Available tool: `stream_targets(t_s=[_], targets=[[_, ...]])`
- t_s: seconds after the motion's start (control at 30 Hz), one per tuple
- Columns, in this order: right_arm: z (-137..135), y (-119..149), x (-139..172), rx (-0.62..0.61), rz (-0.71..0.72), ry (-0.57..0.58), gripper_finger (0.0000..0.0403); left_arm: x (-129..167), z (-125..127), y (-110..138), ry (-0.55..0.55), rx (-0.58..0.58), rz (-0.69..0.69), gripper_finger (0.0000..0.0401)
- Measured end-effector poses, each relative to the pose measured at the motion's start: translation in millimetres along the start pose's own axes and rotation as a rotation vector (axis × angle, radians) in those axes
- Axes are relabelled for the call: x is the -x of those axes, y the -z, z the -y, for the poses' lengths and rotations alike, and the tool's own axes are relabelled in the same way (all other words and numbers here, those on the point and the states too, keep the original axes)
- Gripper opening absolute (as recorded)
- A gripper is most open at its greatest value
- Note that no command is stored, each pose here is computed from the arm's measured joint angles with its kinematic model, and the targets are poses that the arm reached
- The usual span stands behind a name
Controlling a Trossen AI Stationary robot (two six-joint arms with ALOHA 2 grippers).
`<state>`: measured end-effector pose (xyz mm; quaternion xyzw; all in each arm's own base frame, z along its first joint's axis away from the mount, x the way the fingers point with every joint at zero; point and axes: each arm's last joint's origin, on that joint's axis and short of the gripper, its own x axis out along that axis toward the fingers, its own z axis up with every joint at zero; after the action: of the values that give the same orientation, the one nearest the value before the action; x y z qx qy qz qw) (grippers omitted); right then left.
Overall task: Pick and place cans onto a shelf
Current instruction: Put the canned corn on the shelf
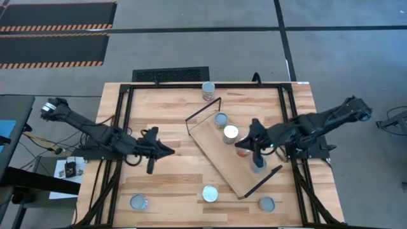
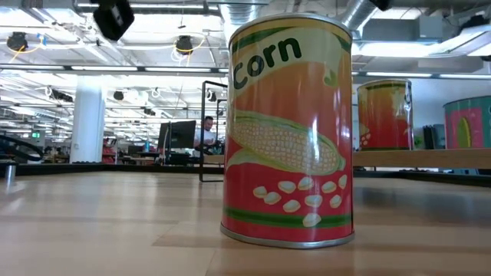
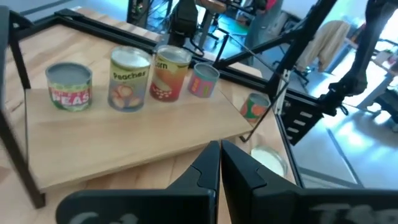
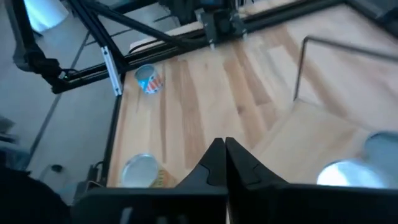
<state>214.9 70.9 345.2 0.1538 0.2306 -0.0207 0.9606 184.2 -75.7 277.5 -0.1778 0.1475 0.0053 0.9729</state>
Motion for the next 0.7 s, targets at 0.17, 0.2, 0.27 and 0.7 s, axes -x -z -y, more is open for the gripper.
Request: stream_targets(t_s=[0.17, 0.2, 0.27, 0.7], targets=[[9, -5, 16, 0.064, 0.012, -0.038, 0.0007, -24, 23, -11, -0.019, -0.016, -0.036, 0.0000], [11, -6, 18, 0.078, 0.008, -0.037, 0.0009, -29, 30, -13, -0.013, -0.034, -0.052, 0.0000], [16, -4, 22, 0.115, -0.024, -0.029, 0.0012, -40, 43, -17, -0.001, -0.095, -0.110, 0.0000], [40, 4, 51, 0.198, -0.152, -0.063, 0.0010, -123, 133, -24, 0.112, -0.286, -0.438, 0.0009]])
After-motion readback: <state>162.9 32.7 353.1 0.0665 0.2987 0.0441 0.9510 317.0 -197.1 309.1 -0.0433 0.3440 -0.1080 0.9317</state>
